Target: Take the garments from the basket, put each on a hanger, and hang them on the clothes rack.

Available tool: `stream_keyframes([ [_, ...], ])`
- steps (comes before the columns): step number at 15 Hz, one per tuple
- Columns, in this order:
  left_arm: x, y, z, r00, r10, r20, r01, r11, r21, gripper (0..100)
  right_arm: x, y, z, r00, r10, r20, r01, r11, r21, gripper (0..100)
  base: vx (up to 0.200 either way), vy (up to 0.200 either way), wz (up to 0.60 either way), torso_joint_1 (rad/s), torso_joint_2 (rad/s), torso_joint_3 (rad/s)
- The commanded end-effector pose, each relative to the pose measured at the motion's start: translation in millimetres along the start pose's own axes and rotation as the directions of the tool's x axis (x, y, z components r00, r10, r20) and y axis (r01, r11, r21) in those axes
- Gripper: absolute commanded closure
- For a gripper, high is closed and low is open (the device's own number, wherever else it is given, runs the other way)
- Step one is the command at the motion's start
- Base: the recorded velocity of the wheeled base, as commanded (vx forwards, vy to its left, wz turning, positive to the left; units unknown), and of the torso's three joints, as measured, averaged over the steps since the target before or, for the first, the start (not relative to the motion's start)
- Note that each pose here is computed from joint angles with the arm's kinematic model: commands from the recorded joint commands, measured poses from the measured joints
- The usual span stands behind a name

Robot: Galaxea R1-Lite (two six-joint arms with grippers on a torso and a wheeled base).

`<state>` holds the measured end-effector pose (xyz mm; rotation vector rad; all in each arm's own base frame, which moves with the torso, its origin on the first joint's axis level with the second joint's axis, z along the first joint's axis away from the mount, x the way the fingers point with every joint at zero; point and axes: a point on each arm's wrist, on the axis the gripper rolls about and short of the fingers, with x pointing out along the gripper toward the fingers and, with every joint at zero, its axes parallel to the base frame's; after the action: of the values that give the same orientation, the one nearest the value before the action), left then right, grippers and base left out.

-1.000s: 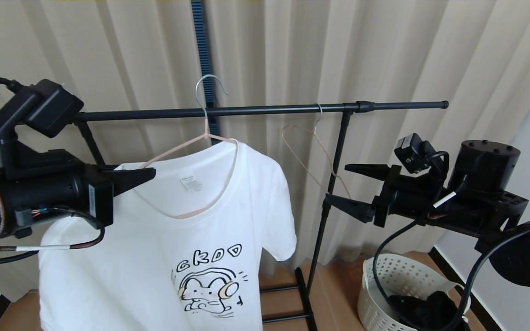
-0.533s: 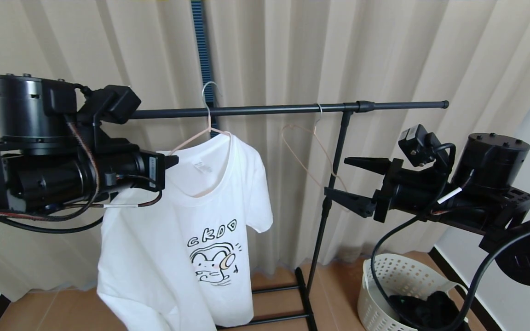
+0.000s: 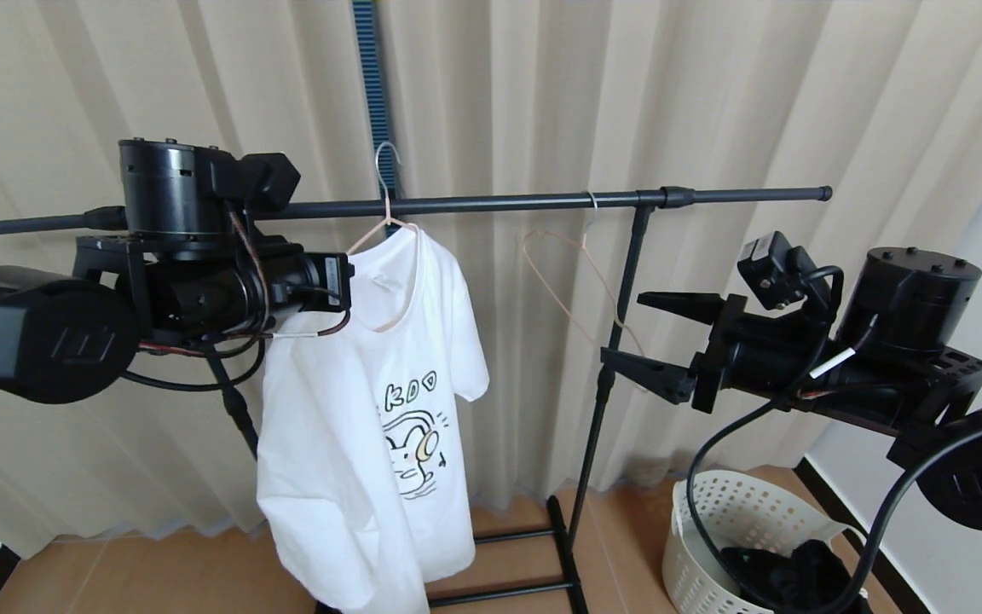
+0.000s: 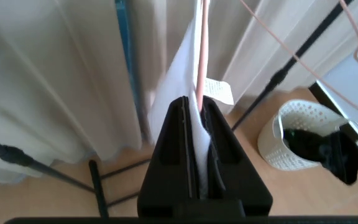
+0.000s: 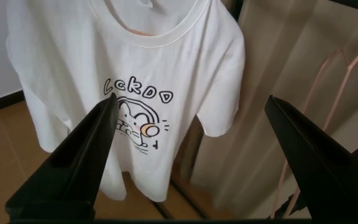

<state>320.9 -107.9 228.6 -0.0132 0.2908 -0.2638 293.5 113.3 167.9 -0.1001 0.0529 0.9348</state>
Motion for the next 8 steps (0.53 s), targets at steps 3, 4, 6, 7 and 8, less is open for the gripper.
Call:
stream_keyframes([
  [3, 23.8, -0.2, -11.4, 0.999, 0.018, -0.027, -0.018, 1.0, 0.0, 100, 1.1, -0.3, -2.0, 1.0, 0.0, -0.006, 0.0, 1.0, 0.003, 0, 0.0, 0.0, 0.0, 0.0, 0.0, 0.0],
  [4, 25.2, 0.3, -12.3, 0.999, 0.02, -0.03, -0.02, 1.0, -0.011, 100, 1.1, -0.3, -1.9, 1.0, 0.001, -0.004, -0.001, 1.0, 0.002, 0, 0.0, 0.0, 0.0, 0.0, 0.0, 0.0],
  [6, 29.4, 0.3, -14.7, 0.999, 0.022, -0.038, -0.023, 1.0, -0.02, 100, 0.9, -0.2, -2.3, 1.0, 0.0, -0.006, 0.0, 1.0, 0.003, 0, 0.0, 0.0, 0.0, 0.0, 0.0, 0.0],
  [7, 31.8, 0.8, -15.1, 0.999, 0.024, -0.03, -0.025, 0.999, -0.027, 100, 0.9, -0.2, -2.3, 1.0, 0.0, -0.006, 0.0, 1.0, 0.003, 0, 0.0, 0.0, 0.0, 0.0, 0.0, 0.0],
  [8, 34.1, 0.8, -17.1, 0.999, 0.026, -0.033, -0.027, 0.999, -0.031, 100, 1.2, -0.3, -2.7, 1.0, 0.0, -0.007, 0.0, 1.0, 0.004, 0, 0.0, 0.0, 0.0, 0.0, 0.0, 0.0],
])
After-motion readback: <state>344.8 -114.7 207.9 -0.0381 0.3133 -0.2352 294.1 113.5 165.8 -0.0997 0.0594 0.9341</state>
